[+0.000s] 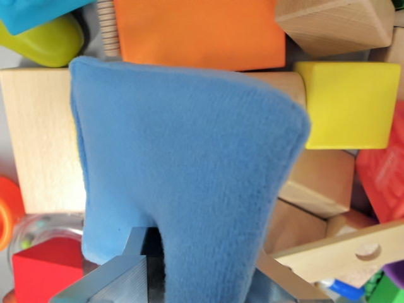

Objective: Pick an object from the bin

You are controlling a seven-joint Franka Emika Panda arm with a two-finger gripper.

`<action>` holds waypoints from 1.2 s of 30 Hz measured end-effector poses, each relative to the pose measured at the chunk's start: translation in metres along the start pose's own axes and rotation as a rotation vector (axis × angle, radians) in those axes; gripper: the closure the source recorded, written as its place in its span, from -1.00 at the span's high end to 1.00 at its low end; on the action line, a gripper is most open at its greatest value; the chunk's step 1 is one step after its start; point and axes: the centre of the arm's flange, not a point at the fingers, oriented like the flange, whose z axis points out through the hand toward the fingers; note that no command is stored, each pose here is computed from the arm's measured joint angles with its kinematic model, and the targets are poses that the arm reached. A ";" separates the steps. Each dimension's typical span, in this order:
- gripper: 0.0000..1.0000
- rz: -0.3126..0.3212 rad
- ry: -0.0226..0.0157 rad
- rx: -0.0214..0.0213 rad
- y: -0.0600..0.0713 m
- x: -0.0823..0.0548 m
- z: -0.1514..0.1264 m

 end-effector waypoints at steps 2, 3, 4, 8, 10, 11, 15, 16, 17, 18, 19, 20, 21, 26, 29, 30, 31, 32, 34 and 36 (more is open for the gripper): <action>-1.00 0.000 0.0004 -0.0006 0.000 0.000 -0.006; -1.00 0.000 0.0005 -0.0003 0.000 0.000 -0.010; -1.00 0.000 0.0006 0.0005 0.000 0.000 -0.014; -1.00 0.000 0.0012 0.0003 0.001 0.000 -0.027; -1.00 0.000 0.0014 0.0004 0.001 0.000 -0.032; -1.00 0.000 0.0016 0.0003 0.001 0.000 -0.036; -1.00 0.000 0.0018 0.0008 0.001 0.000 -0.052; -1.00 0.000 0.0018 0.0010 0.001 0.000 -0.057; -1.00 0.000 0.0019 0.0011 0.001 0.000 -0.061; -1.00 0.000 0.0019 0.0014 0.001 0.000 -0.065; -1.00 0.000 0.0020 0.0011 0.001 0.000 -0.069; -1.00 0.000 0.0020 0.0010 0.001 0.000 -0.074; -1.00 0.000 0.0021 0.0007 0.001 0.000 -0.078; -1.00 0.000 0.0025 0.0007 0.001 0.000 -0.098; -1.00 0.001 0.0027 0.0011 0.001 0.000 -0.114; -1.00 0.000 0.0027 0.0016 0.001 0.000 -0.116; -1.00 0.001 0.0027 0.0020 0.001 0.000 -0.121; -1.00 0.001 0.0028 0.0017 0.001 0.000 -0.126; -1.00 0.001 0.0029 0.0018 0.001 0.000 -0.134; -1.00 0.001 0.0032 0.0010 0.001 0.000 -0.143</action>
